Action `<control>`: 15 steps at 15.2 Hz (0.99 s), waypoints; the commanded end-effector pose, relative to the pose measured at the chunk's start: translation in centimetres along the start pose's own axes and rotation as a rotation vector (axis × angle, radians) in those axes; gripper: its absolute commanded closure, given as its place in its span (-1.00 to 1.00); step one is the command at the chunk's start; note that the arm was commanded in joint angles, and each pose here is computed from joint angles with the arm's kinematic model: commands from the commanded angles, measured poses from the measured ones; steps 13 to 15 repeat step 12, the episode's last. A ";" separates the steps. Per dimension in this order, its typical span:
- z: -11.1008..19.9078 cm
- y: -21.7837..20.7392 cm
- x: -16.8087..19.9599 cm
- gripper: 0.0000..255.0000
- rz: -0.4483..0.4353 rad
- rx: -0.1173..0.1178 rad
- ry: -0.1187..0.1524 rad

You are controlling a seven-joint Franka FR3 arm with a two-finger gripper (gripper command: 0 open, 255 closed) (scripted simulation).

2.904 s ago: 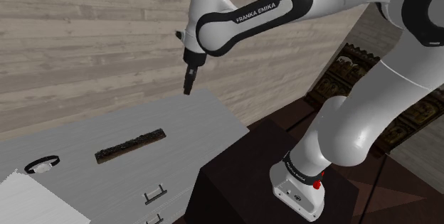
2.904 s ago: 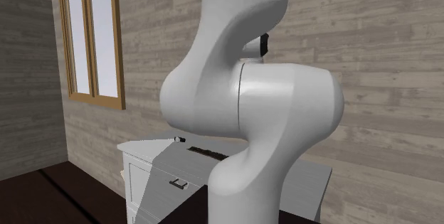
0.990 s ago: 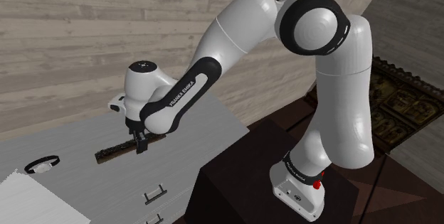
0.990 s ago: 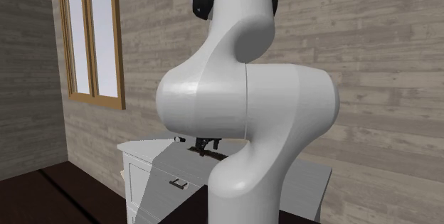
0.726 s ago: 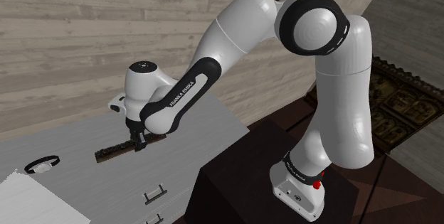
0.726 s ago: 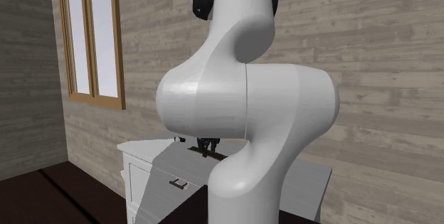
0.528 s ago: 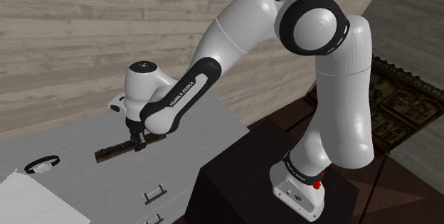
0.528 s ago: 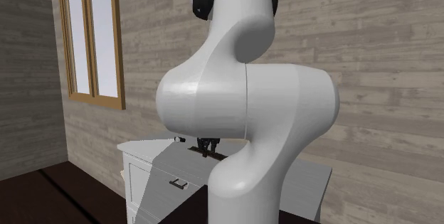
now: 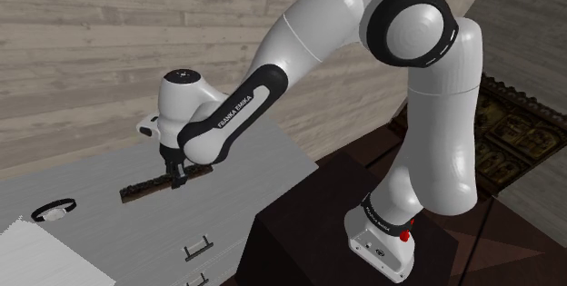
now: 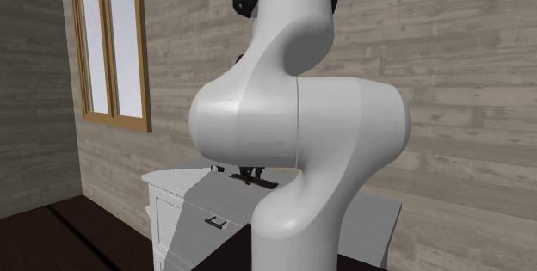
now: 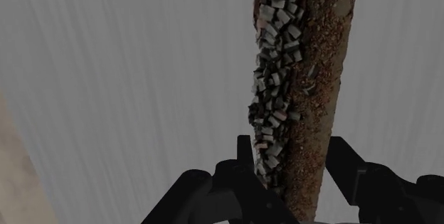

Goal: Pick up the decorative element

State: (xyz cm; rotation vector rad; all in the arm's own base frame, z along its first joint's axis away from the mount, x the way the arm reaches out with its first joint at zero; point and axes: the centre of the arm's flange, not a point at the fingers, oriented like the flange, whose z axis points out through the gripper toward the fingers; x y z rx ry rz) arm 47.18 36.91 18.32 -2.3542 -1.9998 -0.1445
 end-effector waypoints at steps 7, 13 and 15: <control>-4.1 0.0 0.5 1.00 0.000 0.000 0.000; -5.8 0.0 0.6 1.00 0.000 0.000 0.000; -5.8 0.0 0.6 1.00 0.000 0.000 0.000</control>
